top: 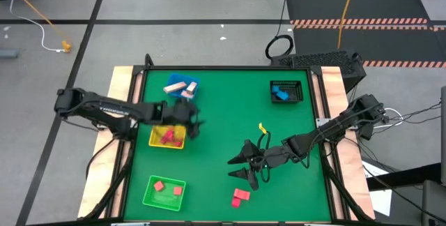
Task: Sort & place blocks by color
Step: Put the orange block into the green bin
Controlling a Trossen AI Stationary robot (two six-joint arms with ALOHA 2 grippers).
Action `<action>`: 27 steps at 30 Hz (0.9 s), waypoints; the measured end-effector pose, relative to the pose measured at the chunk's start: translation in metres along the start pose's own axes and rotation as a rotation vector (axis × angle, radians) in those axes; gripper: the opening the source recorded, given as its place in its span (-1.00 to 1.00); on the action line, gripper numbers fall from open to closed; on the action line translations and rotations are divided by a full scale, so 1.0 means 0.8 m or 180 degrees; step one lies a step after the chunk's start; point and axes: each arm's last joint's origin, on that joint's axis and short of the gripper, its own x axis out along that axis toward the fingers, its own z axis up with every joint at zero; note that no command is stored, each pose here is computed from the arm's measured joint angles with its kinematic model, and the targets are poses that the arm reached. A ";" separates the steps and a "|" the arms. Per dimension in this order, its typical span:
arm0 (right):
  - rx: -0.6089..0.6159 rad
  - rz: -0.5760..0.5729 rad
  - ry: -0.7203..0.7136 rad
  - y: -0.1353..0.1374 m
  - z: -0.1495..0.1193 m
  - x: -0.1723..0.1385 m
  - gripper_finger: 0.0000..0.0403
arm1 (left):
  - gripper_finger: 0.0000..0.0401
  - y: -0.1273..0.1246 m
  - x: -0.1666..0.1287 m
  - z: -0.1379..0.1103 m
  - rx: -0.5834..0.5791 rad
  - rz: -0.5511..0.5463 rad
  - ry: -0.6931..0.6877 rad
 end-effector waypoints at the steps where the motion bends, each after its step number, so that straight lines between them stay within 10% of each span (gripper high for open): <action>1: 0.0000 0.0000 0.0000 0.000 0.000 0.000 0.07 | 0.27 -0.014 -0.004 -0.004 0.0061 -0.0120 -0.0004; 16: 0.0000 0.0000 0.0000 0.000 0.000 0.000 0.07 | 0.27 -0.153 -0.073 -0.064 0.0351 -0.1190 -0.0265; 27: 0.0000 0.0000 0.0000 0.000 0.000 0.000 0.07 | 0.27 -0.219 -0.028 -0.107 0.0584 -0.1520 -0.0626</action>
